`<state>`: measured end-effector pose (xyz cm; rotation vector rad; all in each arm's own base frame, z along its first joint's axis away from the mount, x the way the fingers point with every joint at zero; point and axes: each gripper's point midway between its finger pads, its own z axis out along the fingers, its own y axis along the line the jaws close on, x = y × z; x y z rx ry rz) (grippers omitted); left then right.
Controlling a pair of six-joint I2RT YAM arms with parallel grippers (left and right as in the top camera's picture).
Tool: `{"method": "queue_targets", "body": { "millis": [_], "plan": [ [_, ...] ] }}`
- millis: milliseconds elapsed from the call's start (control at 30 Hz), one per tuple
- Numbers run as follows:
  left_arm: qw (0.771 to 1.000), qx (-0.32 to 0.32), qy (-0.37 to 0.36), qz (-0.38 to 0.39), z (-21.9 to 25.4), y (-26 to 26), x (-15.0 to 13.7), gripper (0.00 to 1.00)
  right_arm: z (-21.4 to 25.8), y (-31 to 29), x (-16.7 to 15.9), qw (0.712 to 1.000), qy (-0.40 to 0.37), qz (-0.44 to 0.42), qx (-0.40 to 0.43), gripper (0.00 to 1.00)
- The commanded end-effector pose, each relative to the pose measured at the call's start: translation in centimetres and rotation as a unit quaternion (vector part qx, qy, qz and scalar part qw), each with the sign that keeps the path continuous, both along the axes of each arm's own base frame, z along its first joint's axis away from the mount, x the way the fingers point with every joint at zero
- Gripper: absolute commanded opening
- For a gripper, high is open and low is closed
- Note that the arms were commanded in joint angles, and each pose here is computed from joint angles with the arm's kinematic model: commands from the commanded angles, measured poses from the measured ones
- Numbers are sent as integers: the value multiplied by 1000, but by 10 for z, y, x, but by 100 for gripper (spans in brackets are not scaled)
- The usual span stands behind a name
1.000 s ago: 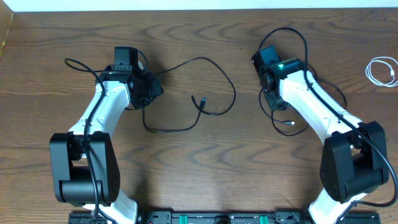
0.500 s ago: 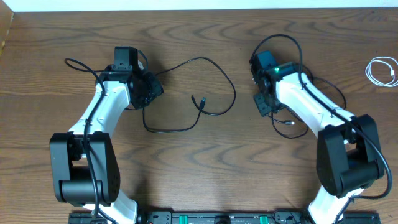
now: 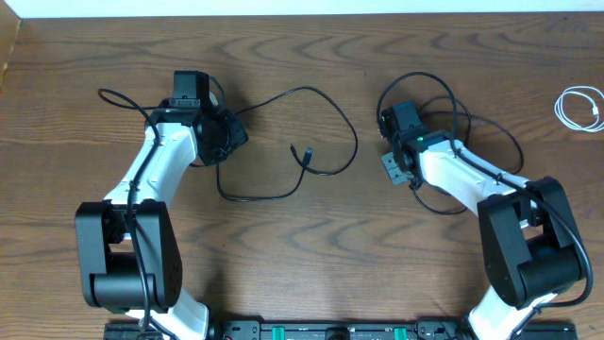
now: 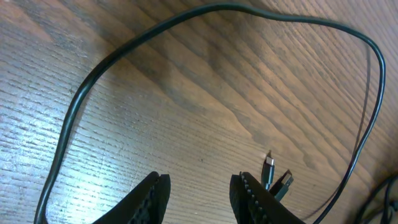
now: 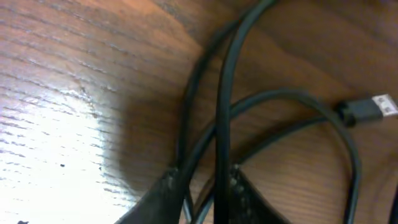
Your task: Untangle cables
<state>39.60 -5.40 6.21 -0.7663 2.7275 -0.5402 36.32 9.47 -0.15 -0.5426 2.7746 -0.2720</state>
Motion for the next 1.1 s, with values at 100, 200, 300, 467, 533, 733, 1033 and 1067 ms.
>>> {"method": "queue_targets", "body": {
  "millis": [100,200,300,467,533,733,1033,1067],
  "plan": [
    [1000,6,-2,2,1,1,3,38,-41,19,-50,991,112,14,74,8],
    [1000,6,-2,2,1,1,3,38,-41,7,-46,991,110,-11,81,8],
    [1000,6,-2,2,1,1,3,38,-39,10,-49,978,135,-31,154,13],
    [1000,6,-2,2,1,1,3,38,-36,21,-54,966,153,-32,207,13],
    [1000,6,-2,2,1,1,3,38,-36,21,-54,966,154,-32,206,1],
    [1000,6,-2,2,1,1,3,38,-20,23,-47,959,157,-37,233,1],
    [1000,6,-2,2,1,1,3,38,71,43,-20,915,95,31,391,1],
    [1000,6,-2,2,1,1,3,38,80,42,-18,913,85,33,398,1]
  ]
}}
